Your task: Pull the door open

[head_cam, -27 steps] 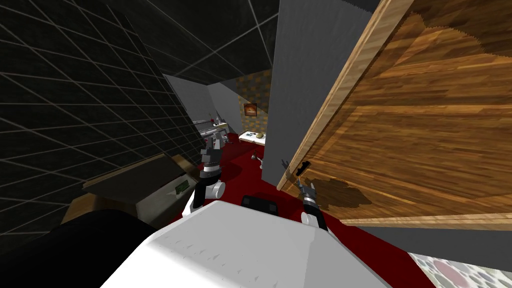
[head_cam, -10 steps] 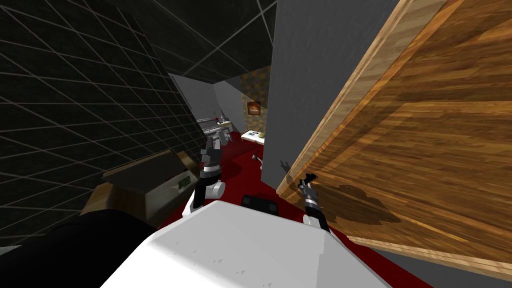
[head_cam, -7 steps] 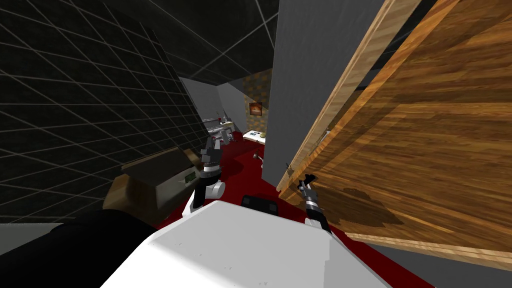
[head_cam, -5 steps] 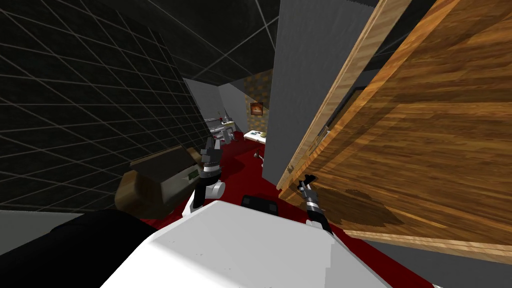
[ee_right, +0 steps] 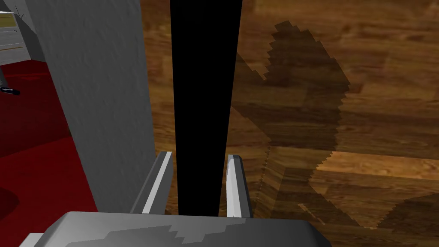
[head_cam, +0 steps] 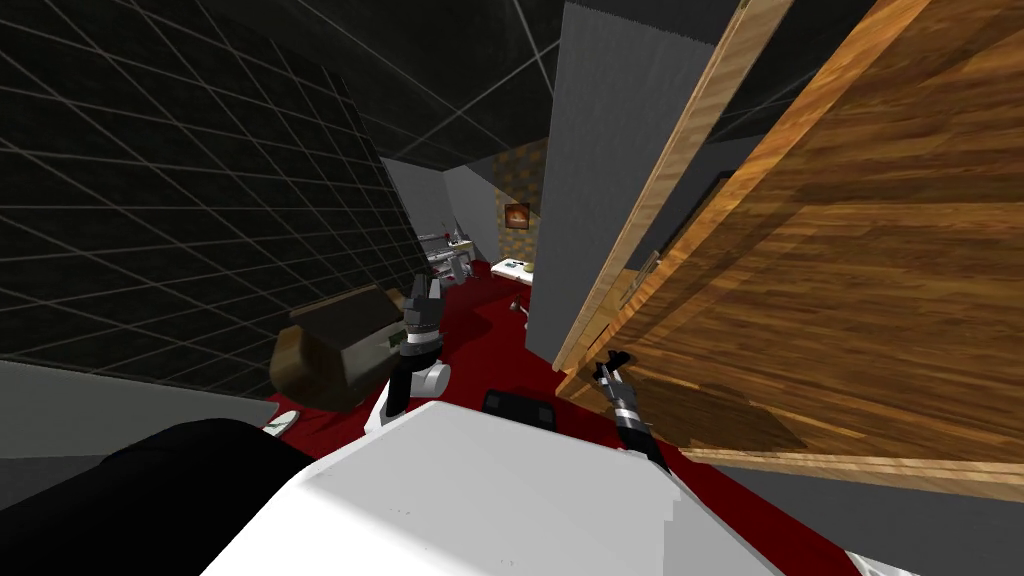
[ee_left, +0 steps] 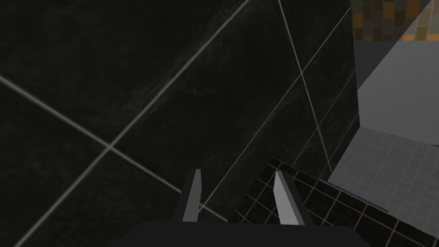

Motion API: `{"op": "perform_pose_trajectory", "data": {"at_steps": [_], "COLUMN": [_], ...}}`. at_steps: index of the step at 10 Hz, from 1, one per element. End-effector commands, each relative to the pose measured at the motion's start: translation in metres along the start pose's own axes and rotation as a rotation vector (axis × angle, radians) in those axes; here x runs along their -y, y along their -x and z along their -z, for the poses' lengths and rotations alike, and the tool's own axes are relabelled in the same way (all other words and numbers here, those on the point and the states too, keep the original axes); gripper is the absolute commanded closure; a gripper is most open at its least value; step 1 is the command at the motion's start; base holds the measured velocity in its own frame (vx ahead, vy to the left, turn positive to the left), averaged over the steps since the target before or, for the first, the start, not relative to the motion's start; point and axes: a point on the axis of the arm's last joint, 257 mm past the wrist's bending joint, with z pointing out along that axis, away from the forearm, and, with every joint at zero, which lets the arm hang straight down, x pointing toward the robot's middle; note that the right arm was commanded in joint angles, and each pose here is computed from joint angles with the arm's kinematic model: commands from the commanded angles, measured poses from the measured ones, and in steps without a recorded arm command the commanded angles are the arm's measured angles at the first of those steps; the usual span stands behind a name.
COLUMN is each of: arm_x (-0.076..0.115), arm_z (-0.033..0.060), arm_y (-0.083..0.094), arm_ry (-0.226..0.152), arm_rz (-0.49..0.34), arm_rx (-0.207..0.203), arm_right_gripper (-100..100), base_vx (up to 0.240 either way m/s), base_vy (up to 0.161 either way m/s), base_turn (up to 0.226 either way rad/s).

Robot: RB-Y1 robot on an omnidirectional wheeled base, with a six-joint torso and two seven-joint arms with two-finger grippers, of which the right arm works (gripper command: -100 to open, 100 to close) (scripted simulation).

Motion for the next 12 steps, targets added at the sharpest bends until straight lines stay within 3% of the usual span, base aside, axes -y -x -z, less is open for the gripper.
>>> {"op": "perform_pose_trajectory", "data": {"at_steps": [1,3,4,5,11,12], "arm_x": [0.008,0.015,0.01,0.009,0.0,0.0], "arm_z": [0.006,0.0133,0.0107,0.0198,0.0455,0.042], "arm_y": [0.002,0.002,0.001,0.003,0.002,0.001], "arm_ry": [-0.032,-0.07,-0.056,-0.075,-0.132,-0.124], "arm_rz": [-0.002,-0.004,-0.001,-0.002,-0.004,-0.001], "arm_rx": [0.005,0.005,0.004,0.008,0.005,0.004], "arm_right_gripper": [100,100,100,100,100,100], "base_vx": [-0.209,-0.218,-0.104,-0.151,-0.22,-0.105], "base_vy": [-0.041,-0.055,-0.025,-0.014,-0.056,-0.026], "base_turn": [0.061,0.059,0.018,0.156,0.151,0.029]}}
